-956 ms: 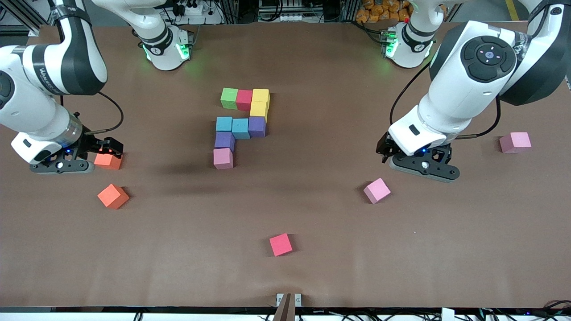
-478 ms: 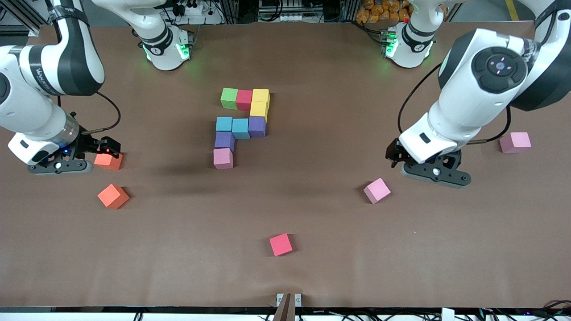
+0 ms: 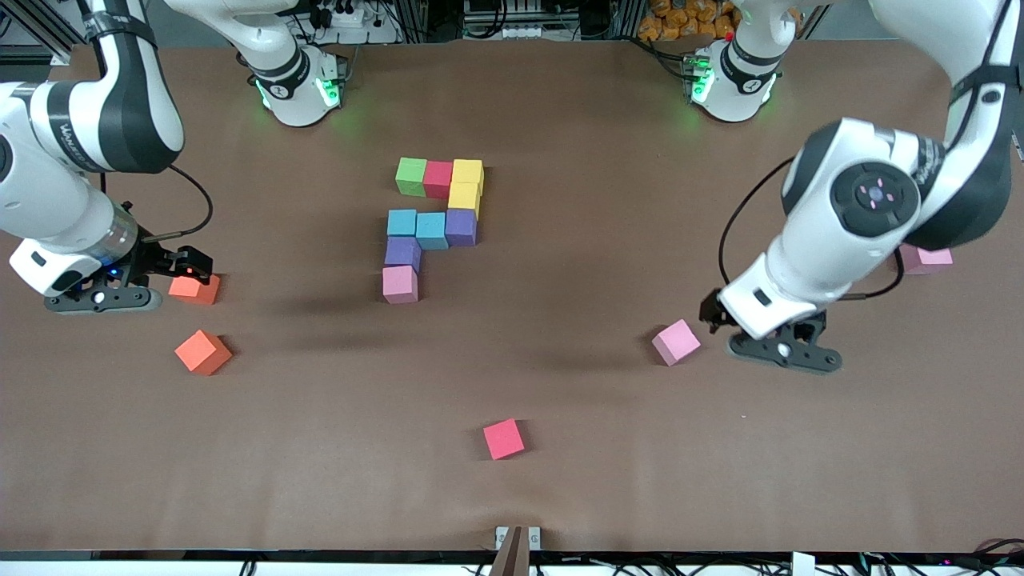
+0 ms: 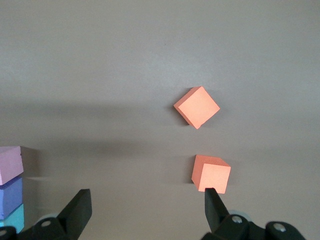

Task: Form number 2 with 11 blocks

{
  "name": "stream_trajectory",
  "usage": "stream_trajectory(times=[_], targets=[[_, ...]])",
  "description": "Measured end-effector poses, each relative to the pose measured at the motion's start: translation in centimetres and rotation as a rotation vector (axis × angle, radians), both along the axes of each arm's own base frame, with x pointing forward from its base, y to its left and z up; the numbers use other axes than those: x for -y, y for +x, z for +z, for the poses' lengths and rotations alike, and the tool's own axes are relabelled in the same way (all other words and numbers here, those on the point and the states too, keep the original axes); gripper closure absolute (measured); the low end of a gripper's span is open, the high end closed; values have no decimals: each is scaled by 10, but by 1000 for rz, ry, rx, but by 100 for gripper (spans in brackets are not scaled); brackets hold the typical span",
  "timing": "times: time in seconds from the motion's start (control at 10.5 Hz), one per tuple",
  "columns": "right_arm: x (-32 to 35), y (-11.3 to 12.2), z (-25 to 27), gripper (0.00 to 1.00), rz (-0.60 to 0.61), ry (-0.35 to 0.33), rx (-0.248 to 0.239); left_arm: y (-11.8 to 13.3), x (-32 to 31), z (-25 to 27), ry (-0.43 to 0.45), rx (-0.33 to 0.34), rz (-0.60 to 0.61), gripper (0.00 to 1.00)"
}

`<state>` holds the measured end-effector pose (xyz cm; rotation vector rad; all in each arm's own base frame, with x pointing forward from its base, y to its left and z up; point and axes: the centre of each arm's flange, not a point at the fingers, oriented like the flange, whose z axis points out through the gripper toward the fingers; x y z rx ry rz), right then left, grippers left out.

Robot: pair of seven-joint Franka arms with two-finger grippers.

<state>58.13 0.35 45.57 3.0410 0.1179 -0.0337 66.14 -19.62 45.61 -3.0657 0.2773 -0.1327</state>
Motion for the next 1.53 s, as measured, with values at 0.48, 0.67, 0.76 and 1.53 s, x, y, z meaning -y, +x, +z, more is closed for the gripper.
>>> stream_trajectory(times=[0.48, 0.67, 0.76, 1.53], targets=[[29, 1, 1, 0, 20, -3, 9, 18, -25, -74, -59, -26, 260, 0], [49, 2, -1, 0, 28, -4, 13, 8, -9, -101, -84, -22, 308, 0], [59, 1, -4, 0, 48, -4, 7, 4, -1, -112, -94, -15, 297, 0], [96, -5, -19, 0, 95, 11, -23, -14, 18, -192, -82, -42, 288, 0]])
